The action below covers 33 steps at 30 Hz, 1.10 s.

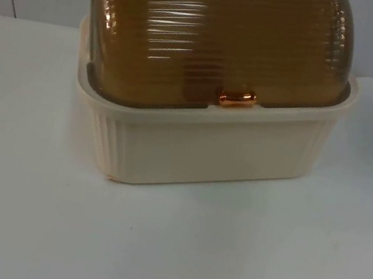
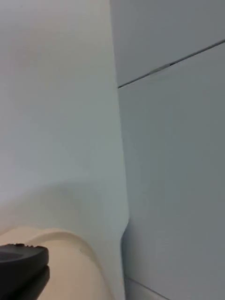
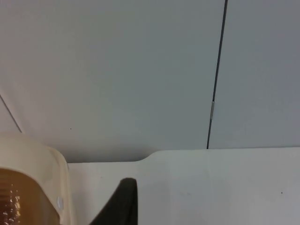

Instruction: Open the box lid with the left hand, place the block into the box with the right hand, then close the box lid with the left hand.

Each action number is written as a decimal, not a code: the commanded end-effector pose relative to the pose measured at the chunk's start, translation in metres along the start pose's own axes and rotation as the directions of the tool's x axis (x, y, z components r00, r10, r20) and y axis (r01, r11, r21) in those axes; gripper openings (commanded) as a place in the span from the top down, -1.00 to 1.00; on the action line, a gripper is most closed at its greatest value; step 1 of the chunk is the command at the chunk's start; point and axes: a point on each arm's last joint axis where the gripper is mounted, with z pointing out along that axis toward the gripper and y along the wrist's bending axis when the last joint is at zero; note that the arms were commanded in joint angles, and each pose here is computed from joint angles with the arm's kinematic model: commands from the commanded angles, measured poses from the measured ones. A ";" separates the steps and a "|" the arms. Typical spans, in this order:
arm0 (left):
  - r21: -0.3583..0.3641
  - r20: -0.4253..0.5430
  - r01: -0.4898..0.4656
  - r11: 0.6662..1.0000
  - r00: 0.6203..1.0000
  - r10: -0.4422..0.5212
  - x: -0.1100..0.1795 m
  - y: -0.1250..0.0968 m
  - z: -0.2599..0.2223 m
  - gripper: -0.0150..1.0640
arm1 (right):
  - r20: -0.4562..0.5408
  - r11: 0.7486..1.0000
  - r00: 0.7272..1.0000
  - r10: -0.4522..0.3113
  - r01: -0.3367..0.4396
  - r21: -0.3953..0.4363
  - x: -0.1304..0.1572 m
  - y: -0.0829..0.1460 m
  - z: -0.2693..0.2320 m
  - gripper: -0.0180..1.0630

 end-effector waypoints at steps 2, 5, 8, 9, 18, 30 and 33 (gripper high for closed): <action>0.006 0.023 0.029 1.000 0.999 -0.029 -0.007 0.000 -0.008 0.98 | 0.010 1.000 1.000 -0.001 0.001 0.004 -0.003 -0.001 -0.004 -0.96; 0.026 0.055 0.020 0.999 0.998 -0.022 -0.010 -0.001 -0.015 0.98 | 0.008 1.000 1.000 -0.001 0.001 0.004 -0.002 -0.001 -0.004 -0.96; 0.080 0.104 0.031 0.996 0.994 -0.039 -0.015 -0.006 -0.024 0.98 | -0.001 1.000 1.000 -0.001 0.001 0.003 -0.002 -0.001 -0.004 -0.96; 0.103 0.126 0.028 0.994 0.991 -0.041 -0.018 -0.008 -0.029 0.98 | -0.005 1.000 1.000 -0.001 0.001 0.003 -0.001 -0.001 -0.004 -0.96; 0.108 0.123 0.027 0.994 0.992 -0.041 -0.017 -0.009 -0.039 0.09 | -0.023 1.000 1.000 0.001 -0.001 0.002 0.000 -0.001 -0.004 -0.96; 0.056 0.128 0.013 0.998 0.992 -0.020 -0.017 -0.004 -0.051 -0.96 | -0.025 1.000 0.999 0.023 -0.023 0.001 0.001 -0.001 -0.004 -0.96; 0.055 0.164 0.012 0.998 0.986 -0.021 -0.020 -0.004 -0.058 -0.96 | -0.030 1.000 0.999 0.017 -0.017 0.004 0.001 -0.001 -0.004 -0.96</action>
